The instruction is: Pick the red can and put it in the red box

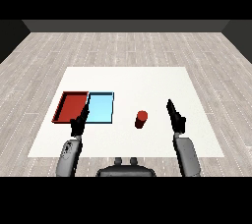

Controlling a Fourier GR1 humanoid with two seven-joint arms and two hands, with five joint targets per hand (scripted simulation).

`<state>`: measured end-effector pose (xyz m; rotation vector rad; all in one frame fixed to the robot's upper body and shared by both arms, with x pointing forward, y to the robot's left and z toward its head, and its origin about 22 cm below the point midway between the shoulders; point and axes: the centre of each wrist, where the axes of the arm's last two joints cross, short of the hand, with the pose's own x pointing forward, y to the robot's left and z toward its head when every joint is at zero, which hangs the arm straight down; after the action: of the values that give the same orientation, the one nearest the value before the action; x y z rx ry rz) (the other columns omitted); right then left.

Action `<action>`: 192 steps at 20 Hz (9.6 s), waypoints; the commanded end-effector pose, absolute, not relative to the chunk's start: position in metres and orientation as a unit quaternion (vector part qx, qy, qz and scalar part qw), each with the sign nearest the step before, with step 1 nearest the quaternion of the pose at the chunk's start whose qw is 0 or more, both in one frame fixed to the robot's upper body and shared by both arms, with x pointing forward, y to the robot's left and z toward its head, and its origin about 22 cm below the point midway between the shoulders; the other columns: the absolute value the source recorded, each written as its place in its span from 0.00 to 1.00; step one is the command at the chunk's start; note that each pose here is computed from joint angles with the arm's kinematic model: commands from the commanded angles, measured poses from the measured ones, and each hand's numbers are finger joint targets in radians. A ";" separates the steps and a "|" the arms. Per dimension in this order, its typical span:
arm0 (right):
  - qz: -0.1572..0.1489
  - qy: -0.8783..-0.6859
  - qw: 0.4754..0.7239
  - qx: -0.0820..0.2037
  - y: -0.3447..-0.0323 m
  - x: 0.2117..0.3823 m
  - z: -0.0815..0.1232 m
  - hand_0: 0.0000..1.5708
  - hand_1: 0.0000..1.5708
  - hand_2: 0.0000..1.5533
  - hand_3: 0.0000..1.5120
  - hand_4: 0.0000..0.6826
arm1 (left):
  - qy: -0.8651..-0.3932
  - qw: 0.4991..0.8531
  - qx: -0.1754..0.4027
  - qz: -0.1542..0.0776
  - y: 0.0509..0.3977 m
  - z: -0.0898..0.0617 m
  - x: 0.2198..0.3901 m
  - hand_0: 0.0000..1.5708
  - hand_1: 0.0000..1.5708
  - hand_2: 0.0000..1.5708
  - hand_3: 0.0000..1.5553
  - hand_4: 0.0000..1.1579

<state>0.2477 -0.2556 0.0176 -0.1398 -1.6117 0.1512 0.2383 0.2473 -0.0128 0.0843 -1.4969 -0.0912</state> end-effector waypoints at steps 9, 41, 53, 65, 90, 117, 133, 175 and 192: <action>0.009 -0.811 0.585 -0.007 -0.290 0.221 0.026 0.00 0.00 0.00 0.00 0.00 | -0.838 0.546 -0.002 -0.004 0.241 0.036 0.256 0.00 0.00 0.00 0.00 0.00; 0.009 -0.777 0.625 0.068 -0.247 0.248 -0.023 0.00 0.00 0.00 0.00 0.00 | -0.856 0.516 -0.024 0.025 0.235 0.012 0.256 0.00 0.00 0.00 0.00 0.00; -0.001 -0.757 0.644 0.109 -0.226 0.258 -0.042 0.00 0.00 0.00 0.00 0.00 | -0.848 0.530 -0.026 0.022 0.236 0.005 0.243 0.00 0.00 0.00 0.00 0.00; -0.007 -0.739 0.662 0.126 -0.196 0.270 -0.071 0.00 0.00 0.00 0.00 0.00 | -0.846 0.533 -0.020 0.026 0.253 0.004 0.232 0.00 0.00 0.00 0.00 0.00; -0.008 -0.710 0.682 0.175 -0.148 0.299 -0.069 0.00 0.00 0.00 0.00 0.00 | -0.854 0.520 -0.016 0.016 0.248 0.016 0.247 0.00 0.00 0.00 0.00 0.00; 0.025 -0.740 0.672 0.024 -0.134 0.307 -0.046 0.92 0.92 0.92 0.91 0.88 | -0.853 0.522 -0.026 0.015 0.242 0.004 0.245 0.00 0.00 0.00 0.00 0.00; 0.034 -0.816 0.575 0.041 -0.158 0.283 0.021 0.93 0.93 0.92 0.92 0.96 | -0.830 0.554 -0.061 -0.026 0.201 0.023 0.248 0.00 0.00 0.00 0.00 0.00; 0.008 -0.810 0.577 0.099 -0.059 0.280 0.034 0.93 0.93 0.92 0.91 0.92 | -0.757 0.632 -0.158 -0.041 0.107 -0.021 0.283 0.00 0.00 0.00 0.00 0.00; 0.038 -0.809 0.576 0.112 -0.041 0.279 0.036 0.93 0.93 0.93 0.90 0.92 | -0.765 0.640 -0.070 -0.028 0.095 -0.013 0.279 0.00 0.00 0.00 0.00 0.52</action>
<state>0.2829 -0.0431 0.0405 0.2498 -1.9040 0.0790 0.2767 0.0922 -0.0150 -0.2900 -1.7617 -0.1130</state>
